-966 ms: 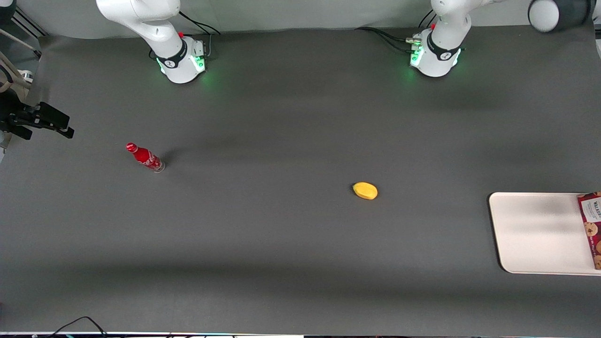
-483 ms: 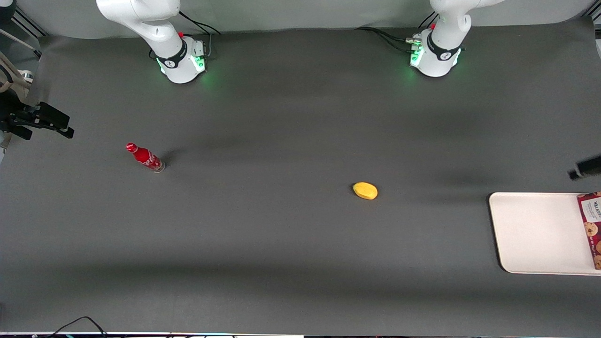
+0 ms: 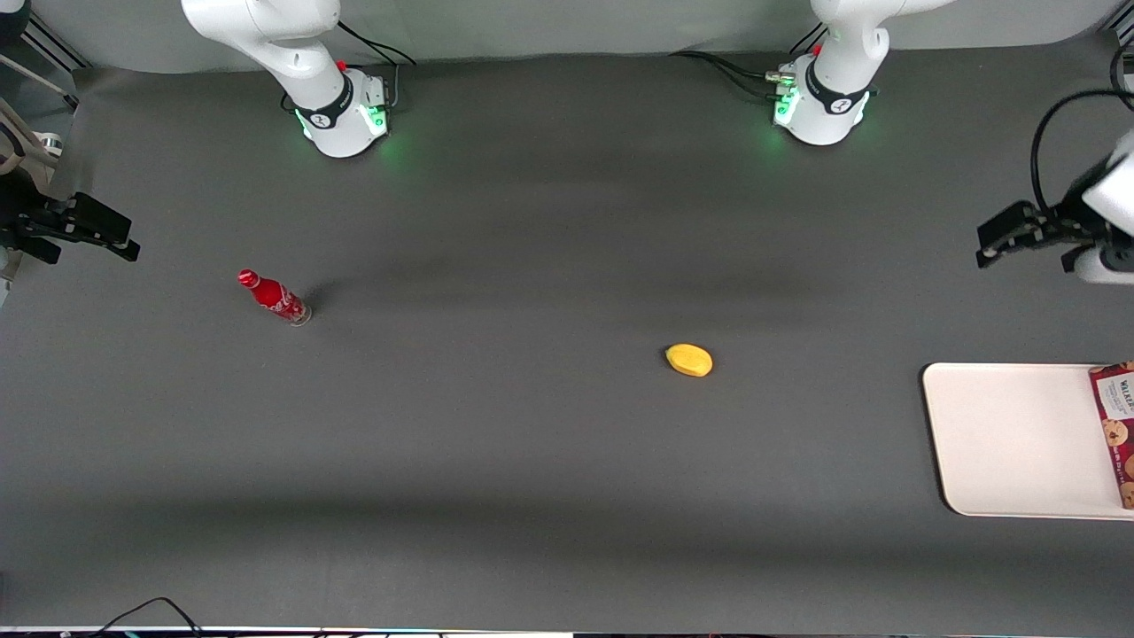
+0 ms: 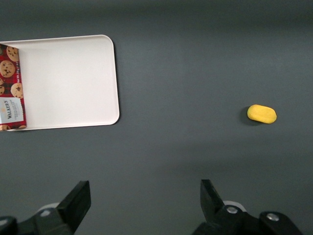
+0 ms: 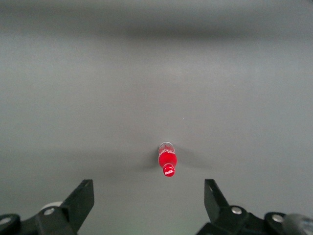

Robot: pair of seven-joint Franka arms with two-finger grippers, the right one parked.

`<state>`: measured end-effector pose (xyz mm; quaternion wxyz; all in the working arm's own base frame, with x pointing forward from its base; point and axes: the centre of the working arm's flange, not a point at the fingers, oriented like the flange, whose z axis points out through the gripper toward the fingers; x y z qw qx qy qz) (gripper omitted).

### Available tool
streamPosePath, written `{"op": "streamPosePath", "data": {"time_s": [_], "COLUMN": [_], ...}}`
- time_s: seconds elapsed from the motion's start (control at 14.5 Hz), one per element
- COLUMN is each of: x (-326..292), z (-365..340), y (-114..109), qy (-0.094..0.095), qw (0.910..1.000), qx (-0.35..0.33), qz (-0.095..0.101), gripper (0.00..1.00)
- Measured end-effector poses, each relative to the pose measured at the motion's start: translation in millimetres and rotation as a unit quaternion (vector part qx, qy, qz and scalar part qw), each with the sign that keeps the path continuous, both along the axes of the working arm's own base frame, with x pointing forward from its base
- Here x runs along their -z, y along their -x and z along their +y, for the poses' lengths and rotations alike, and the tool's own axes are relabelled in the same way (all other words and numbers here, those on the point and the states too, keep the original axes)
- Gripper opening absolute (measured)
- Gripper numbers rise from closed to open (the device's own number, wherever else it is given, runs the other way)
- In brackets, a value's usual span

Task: Place red cookie box on tray

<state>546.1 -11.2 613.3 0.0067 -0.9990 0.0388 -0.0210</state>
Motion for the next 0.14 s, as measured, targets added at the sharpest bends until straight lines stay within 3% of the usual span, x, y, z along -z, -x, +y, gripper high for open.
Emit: {"op": "streamPosePath", "data": {"time_s": [0.14], "x": [-6.3], "z": [2.9], "y": [8.1], "qy": [-0.003], "qw": [1.0], "qx": [-0.004], "qz": [-0.003], "gripper": [1.0]}}
